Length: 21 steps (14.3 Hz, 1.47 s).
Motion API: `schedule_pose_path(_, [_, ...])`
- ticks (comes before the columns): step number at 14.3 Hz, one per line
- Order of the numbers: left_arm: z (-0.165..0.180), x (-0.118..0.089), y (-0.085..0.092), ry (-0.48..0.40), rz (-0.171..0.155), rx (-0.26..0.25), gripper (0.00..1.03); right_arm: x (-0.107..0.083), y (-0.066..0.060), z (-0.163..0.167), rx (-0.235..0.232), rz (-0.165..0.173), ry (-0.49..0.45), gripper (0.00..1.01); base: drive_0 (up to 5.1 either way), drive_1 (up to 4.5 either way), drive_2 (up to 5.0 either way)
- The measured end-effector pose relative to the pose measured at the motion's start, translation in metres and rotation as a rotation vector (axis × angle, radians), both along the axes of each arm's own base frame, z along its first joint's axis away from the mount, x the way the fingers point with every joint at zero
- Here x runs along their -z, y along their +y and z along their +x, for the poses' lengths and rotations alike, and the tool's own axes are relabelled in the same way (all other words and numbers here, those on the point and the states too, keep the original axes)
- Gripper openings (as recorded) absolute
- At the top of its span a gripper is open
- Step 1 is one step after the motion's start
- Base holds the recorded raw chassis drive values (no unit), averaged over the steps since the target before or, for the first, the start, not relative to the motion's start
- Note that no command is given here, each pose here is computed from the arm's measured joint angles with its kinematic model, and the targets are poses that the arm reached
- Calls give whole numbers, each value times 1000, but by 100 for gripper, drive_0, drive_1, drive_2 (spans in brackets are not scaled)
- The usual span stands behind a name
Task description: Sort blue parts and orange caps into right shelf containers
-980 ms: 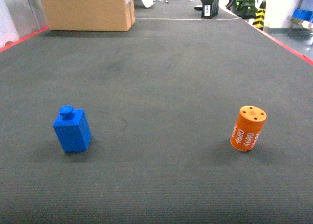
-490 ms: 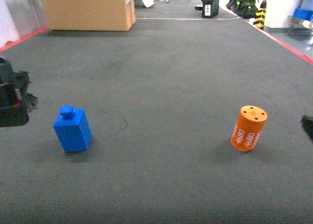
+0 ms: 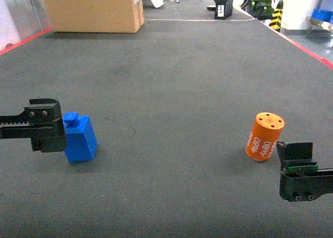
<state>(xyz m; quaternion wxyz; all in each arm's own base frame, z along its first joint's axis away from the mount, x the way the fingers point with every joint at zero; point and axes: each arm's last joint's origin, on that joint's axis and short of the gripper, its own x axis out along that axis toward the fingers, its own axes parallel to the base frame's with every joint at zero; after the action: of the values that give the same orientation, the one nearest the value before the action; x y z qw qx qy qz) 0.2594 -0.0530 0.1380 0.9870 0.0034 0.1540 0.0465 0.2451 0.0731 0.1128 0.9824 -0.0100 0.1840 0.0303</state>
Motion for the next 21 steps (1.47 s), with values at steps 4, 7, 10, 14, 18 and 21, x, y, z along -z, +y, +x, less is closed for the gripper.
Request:
schedule_pose_path(4, [9, 11, -5, 17, 3, 12, 98, 10, 10, 12, 9, -2, -36, 98, 0, 0, 0])
schedule_pose_path(7, [16, 22, -8, 26, 1, 15, 98, 20, 14, 21, 21, -28, -65, 98, 0, 0, 0])
schedule_pose_path(10, [21, 33, -8, 20, -4, 20, 98, 22, 15, 27, 31, -46, -138, 98, 0, 0, 0])
schedule_pose_path(14, [25, 37, -9, 7, -7, 21, 98, 19, 15, 27, 36, -49, -174, 98, 0, 0, 0])
schedule_pose_path(18, [28, 44, -9, 14, -6, 17, 98, 25, 15, 26, 34, -59, -164, 98, 0, 0, 0])
schedule_pose_path(21, [29, 44, -9, 11, -7, 13, 98, 25, 15, 26, 35, -59, -162, 98, 0, 0, 0])
